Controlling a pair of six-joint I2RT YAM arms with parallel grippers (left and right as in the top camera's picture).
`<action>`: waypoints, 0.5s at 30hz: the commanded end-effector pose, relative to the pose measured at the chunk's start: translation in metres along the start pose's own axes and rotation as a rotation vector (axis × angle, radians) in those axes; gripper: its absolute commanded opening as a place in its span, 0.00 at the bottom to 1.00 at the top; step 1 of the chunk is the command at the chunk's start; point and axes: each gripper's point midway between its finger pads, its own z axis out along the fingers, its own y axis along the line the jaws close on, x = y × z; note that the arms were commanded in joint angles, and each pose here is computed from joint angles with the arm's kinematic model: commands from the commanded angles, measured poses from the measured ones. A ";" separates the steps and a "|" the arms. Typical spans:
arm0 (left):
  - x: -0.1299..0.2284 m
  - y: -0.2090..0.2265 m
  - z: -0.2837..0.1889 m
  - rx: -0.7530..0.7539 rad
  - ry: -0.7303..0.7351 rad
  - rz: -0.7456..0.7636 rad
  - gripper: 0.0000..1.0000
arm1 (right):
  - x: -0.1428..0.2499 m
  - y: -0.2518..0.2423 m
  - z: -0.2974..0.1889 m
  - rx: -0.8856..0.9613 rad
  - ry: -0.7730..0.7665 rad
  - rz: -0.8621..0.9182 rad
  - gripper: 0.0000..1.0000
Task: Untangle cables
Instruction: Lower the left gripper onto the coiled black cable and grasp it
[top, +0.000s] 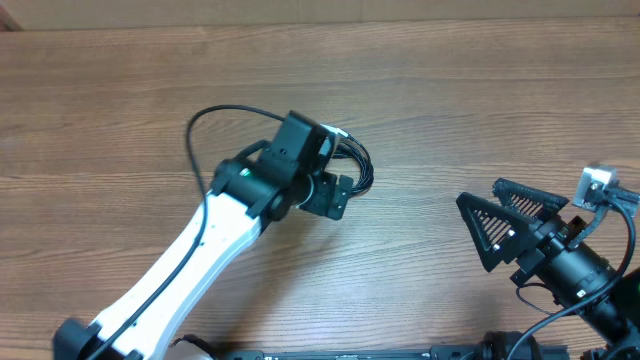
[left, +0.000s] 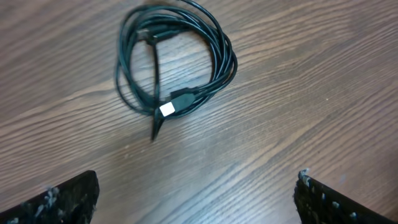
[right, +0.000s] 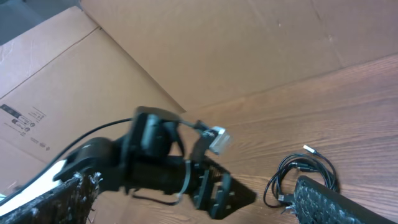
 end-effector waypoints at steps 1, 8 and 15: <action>-0.011 -0.014 0.007 0.062 -0.018 0.029 1.00 | -0.004 0.010 -0.006 -0.016 -0.015 -0.041 1.00; -0.053 -0.027 0.005 0.110 -0.190 0.129 0.99 | 0.002 -0.001 -0.006 0.034 0.003 -0.042 1.00; -0.062 -0.026 0.014 0.098 -0.215 0.151 1.00 | 0.001 -0.007 -0.006 0.069 -0.010 -0.036 1.00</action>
